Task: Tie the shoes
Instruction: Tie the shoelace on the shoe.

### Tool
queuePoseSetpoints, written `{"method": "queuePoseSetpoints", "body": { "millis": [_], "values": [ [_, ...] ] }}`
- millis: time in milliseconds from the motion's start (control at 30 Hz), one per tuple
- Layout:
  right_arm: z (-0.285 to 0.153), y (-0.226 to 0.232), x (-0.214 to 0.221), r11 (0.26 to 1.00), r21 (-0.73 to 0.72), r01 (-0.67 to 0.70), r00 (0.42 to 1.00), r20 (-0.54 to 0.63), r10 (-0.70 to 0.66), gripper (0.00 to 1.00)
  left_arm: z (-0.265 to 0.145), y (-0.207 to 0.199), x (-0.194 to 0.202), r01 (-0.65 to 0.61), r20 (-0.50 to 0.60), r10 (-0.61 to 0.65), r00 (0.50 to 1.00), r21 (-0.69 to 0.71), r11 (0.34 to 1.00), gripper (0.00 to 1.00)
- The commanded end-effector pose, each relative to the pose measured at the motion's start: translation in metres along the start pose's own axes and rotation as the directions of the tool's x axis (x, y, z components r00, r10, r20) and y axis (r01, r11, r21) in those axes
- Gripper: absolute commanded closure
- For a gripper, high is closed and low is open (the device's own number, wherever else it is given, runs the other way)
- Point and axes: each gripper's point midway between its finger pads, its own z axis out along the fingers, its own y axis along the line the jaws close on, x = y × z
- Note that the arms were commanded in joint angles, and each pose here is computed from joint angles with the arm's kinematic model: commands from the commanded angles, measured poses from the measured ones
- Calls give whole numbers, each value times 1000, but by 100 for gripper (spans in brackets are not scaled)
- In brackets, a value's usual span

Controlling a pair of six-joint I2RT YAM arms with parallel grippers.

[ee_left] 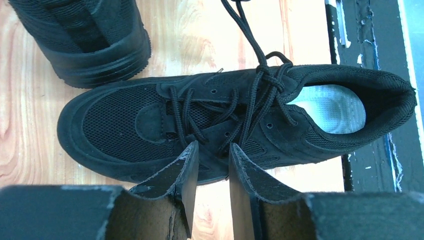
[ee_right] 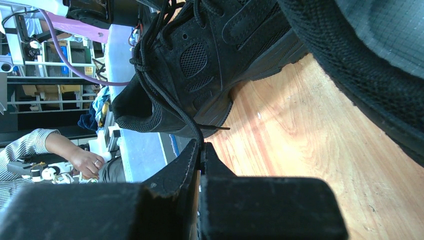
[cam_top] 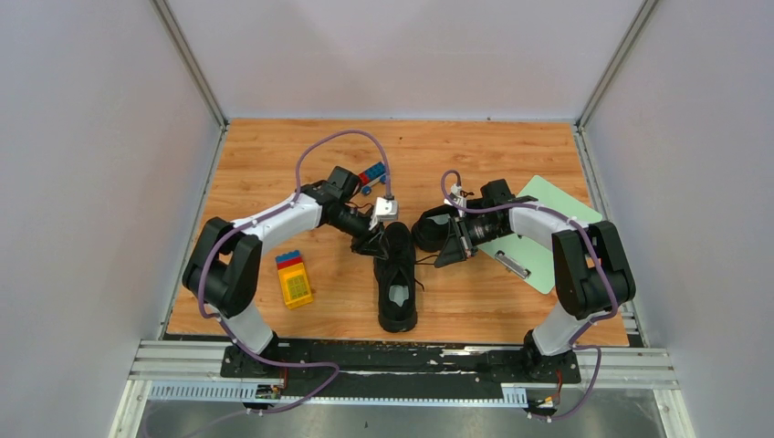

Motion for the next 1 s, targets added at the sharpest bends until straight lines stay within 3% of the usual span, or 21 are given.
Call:
{"method": "queuePoseSetpoints", "body": {
  "millis": [0,333,500,767,867,967],
  "values": [
    [-2,9,-13,997,-27,68,997,21,-68,100,0,0,-10,-59,8,59,998,16,998,64],
    [-2,9,-14,997,-29,70,997,22,-69,100,12,-20,-7,-73,-18,75,997,94,993,66],
    [-2,8,-14,997,-21,71,997,21,-71,100,11,-20,-3,-43,-56,48,997,88,995,99],
    [-14,6,-16,990,76,120,991,43,-123,100,-35,9,-16,-54,-147,21,989,-222,974,100],
    [-18,-2,-14,984,130,124,991,38,-130,100,-58,24,2,30,-184,-107,977,-379,925,100],
    [-18,-10,-10,980,163,116,992,23,-121,100,-69,24,18,102,-177,-195,965,-434,895,100]
  ]
}}
